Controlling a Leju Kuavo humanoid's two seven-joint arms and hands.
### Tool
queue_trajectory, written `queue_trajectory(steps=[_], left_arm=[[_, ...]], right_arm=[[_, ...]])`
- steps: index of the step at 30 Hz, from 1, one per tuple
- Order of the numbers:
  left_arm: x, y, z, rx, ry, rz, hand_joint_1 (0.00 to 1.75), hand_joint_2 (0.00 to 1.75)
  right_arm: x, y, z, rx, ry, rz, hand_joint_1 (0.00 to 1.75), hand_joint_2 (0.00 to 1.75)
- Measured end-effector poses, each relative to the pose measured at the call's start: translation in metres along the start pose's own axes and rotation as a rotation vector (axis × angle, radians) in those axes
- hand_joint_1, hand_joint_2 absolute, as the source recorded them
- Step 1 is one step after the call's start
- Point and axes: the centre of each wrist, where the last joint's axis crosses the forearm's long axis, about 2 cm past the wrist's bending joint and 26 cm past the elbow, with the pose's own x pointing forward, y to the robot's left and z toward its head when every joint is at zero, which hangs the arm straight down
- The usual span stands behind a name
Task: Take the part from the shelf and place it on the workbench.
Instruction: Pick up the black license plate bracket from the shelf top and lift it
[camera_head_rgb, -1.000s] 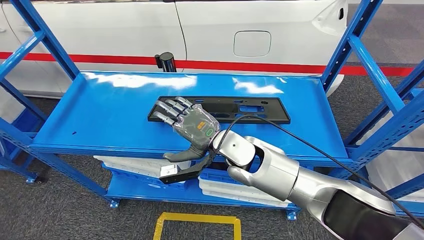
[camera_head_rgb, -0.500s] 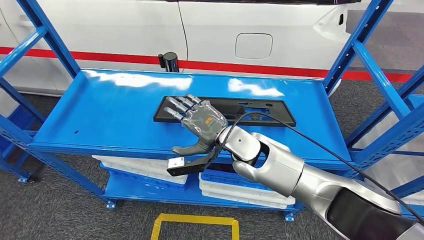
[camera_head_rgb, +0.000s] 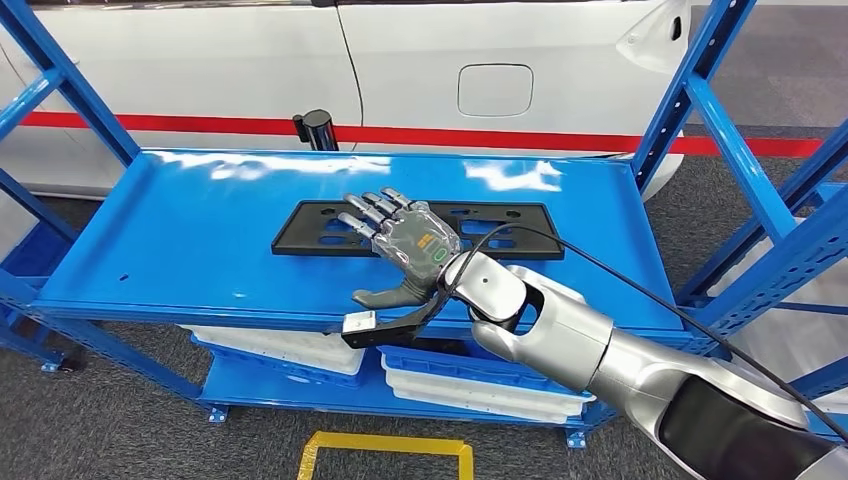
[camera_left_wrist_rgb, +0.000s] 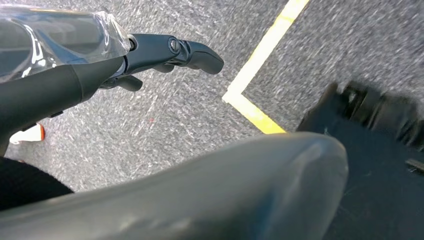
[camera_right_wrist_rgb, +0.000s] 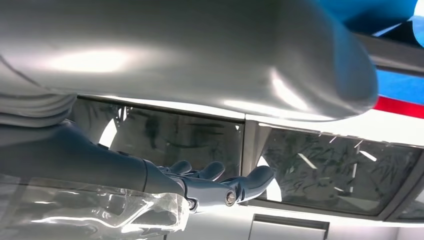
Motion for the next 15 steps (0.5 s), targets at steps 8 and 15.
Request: queue_trajectory(steps=[8, 15], left_arm=[[-0.0008, -0.0003, 0.0001, -0.001, 0.001, -0.004, 0.0, 0.0], [-0.0006, -0.0028, 0.0006, -0.006, 0.001, -0.007, 0.0, 0.0]], right_arm=[[0.0002, 0.0015, 0.0009, 0.004, 0.0, 0.0, 0.0, 0.0], [-0.0011, 0.0, 0.0, 0.0, 0.002, 0.002, 0.0, 0.0]])
